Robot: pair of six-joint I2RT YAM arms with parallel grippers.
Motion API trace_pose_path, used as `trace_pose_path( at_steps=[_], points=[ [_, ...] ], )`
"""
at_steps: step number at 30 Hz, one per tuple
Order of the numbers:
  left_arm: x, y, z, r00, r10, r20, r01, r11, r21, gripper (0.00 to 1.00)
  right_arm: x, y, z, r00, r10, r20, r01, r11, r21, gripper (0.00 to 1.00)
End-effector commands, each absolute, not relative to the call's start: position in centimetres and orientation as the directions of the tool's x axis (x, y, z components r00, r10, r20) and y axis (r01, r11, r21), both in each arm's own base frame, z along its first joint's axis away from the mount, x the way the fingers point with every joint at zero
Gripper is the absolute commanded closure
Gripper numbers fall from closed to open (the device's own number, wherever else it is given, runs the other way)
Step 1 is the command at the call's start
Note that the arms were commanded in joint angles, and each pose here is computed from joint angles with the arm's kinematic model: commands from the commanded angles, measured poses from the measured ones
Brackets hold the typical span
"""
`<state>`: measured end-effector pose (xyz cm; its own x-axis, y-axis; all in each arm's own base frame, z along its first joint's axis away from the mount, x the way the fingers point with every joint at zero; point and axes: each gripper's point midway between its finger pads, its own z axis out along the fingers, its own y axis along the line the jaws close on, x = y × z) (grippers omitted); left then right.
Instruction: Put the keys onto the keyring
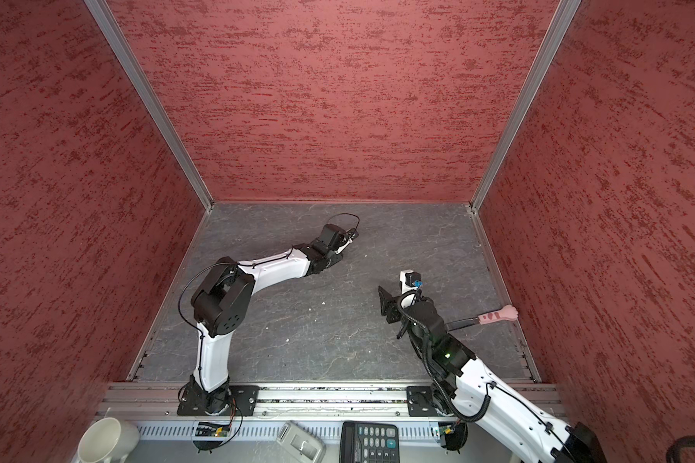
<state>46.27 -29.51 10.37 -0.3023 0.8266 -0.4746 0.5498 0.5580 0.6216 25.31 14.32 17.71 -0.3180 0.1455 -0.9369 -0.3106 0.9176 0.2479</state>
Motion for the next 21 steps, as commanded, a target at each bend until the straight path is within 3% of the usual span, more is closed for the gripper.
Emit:
trace_pose_path(
  at_steps=[1, 9, 15, 21],
  points=[
    [45.5, -33.1, 10.4, -0.261, 0.804, -0.535, 0.579, 0.574, 0.58, 0.87, 25.5, 14.0, 17.1, -0.323, 0.162, -0.932, -0.285, 0.923, 0.259, 0.3],
    [41.9, -38.5, 10.0, -0.245, 0.765, -0.596, 0.685, 0.571, 0.452, 0.49, 25.7, 14.4, 16.6, -0.343, 0.169, -0.924, -0.289, 0.917, 0.275, 0.3],
    [38.7, -40.3, 15.2, -0.289, 0.571, -0.769, 0.746, 0.638, 0.193, 0.4, 25.7, 14.2, 16.8, -0.338, 0.169, -0.926, -0.28, 0.921, 0.27, 0.3],
    [37.2, -35.9, 19.1, -0.386, 0.387, -0.837, 0.67, 0.742, 0.034, 0.32, 26.2, 12.8, 17.4, -0.326, 0.138, -0.935, -0.211, 0.954, 0.215, 0.26]
  ],
)
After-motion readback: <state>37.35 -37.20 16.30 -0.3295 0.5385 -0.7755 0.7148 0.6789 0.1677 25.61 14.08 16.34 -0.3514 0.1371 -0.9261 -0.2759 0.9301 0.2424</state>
